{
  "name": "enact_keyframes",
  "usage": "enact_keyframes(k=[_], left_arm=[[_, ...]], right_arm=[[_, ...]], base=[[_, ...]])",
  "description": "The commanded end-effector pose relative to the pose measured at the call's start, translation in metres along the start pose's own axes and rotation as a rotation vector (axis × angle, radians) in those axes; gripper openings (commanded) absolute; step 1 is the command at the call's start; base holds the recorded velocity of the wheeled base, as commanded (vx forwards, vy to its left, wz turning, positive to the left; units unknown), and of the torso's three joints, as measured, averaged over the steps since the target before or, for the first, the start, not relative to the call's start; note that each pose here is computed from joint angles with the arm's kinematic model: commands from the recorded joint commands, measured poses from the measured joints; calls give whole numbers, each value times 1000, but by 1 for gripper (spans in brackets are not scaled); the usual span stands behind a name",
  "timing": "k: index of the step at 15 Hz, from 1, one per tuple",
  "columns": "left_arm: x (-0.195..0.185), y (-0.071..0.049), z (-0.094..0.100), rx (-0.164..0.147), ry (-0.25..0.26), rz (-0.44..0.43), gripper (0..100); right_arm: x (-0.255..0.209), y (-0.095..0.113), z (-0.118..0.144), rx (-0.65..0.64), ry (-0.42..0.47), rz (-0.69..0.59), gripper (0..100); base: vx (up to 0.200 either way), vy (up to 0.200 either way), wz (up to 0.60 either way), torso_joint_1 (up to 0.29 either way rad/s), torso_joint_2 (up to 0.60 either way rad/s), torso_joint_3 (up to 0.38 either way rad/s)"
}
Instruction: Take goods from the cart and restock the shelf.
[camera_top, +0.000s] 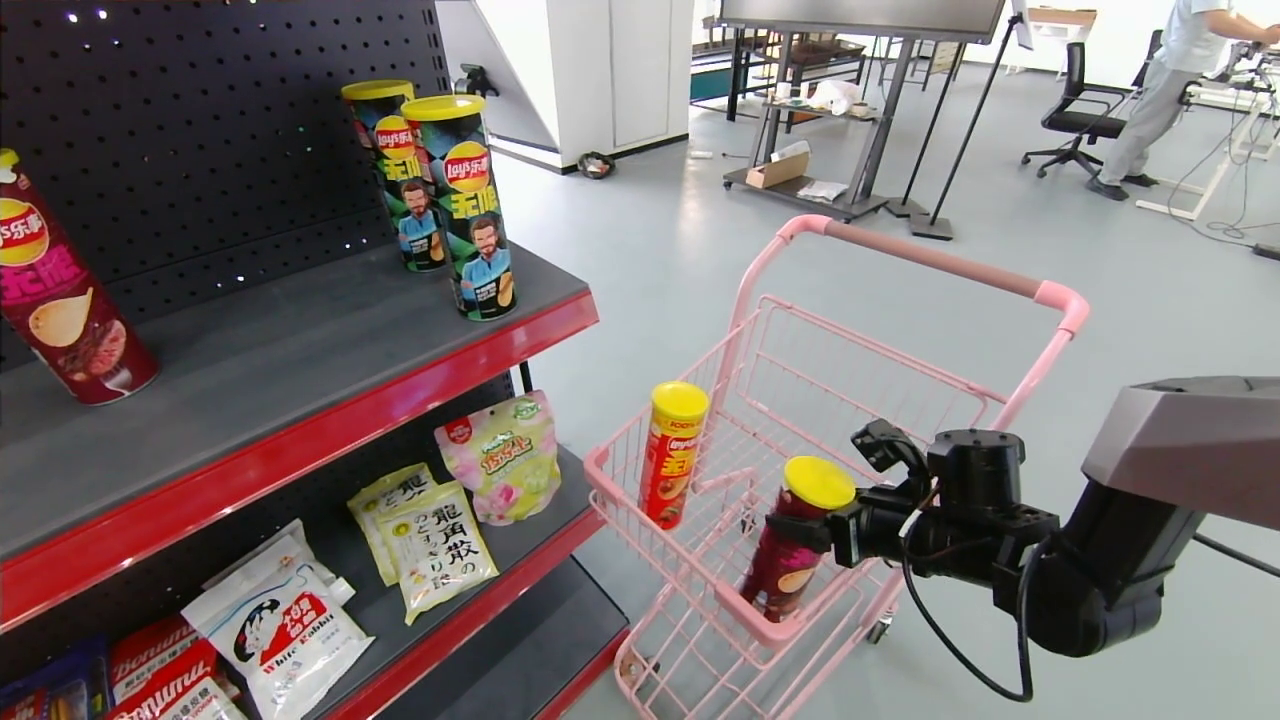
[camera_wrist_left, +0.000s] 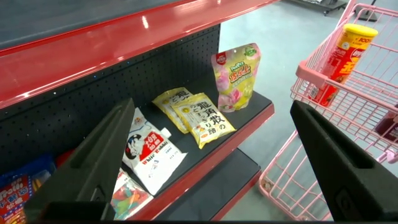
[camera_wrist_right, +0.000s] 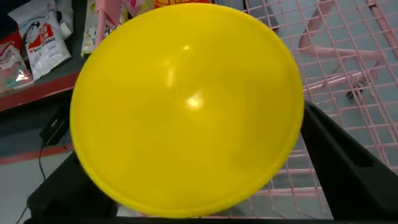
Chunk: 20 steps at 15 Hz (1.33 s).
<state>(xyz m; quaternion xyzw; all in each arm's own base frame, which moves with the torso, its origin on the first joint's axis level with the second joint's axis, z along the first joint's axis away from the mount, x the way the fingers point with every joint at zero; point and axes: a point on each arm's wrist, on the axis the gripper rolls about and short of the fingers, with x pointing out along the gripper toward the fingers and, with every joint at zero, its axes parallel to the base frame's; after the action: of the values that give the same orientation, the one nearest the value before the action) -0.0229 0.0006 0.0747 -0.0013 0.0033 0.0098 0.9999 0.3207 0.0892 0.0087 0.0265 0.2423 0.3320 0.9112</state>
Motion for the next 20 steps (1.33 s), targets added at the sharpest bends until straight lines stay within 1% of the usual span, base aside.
enact_keyframes(k=[1, 3, 4, 8, 9, 11, 14, 15, 16, 17, 18, 20], left_arm=[[0, 0, 0, 0, 1, 0, 100], [0, 0, 0, 0, 1, 0, 100], [0, 0, 0, 0, 1, 0, 100], [0, 0, 0, 0, 1, 0, 100], [0, 0, 0, 0, 1, 0, 100], [0, 0, 0, 0, 1, 0, 100], [0, 0, 0, 0, 1, 0, 100], [0, 0, 0, 0, 1, 0, 100], [0, 0, 0, 0, 1, 0, 100], [0, 0, 0, 0, 1, -1, 100], [0, 0, 0, 0, 1, -1, 100], [0, 0, 0, 0, 1, -1, 100]], right_arm=[[6, 4, 0, -8, 0, 11, 100], [11, 4, 2, -12, -7, 4, 100], [13, 3, 0, -12, -3, 1, 0], [12, 4, -2, -18, -14, -6, 0], [12, 4, 0, -25, -29, -13, 0], [9, 6, 13, -51, -89, -53, 0], [-16, 17, 69, -113, -265, -146, 0], [-21, 19, 79, -121, -286, -153, 0], [-32, 23, 95, -134, -314, -161, 0], [-66, 38, 141, -151, -340, -179, 0], [-95, 51, 171, -160, -339, -202, 0], [-143, 73, 205, -208, -362, -291, 0]], base=[[0, 0, 0, 0, 0, 0], [0, 0, 0, 0, 0, 0], [0, 0, 0, 0, 0, 0], [0, 0, 0, 0, 0, 0], [0, 0, 0, 0, 0, 0], [0, 0, 0, 0, 0, 0], [0, 0, 0, 0, 0, 0], [0, 0, 0, 0, 0, 0], [0, 0, 0, 0, 0, 0], [0, 0, 0, 0, 0, 0], [0, 0, 0, 0, 0, 0], [0, 0, 0, 0, 0, 0]])
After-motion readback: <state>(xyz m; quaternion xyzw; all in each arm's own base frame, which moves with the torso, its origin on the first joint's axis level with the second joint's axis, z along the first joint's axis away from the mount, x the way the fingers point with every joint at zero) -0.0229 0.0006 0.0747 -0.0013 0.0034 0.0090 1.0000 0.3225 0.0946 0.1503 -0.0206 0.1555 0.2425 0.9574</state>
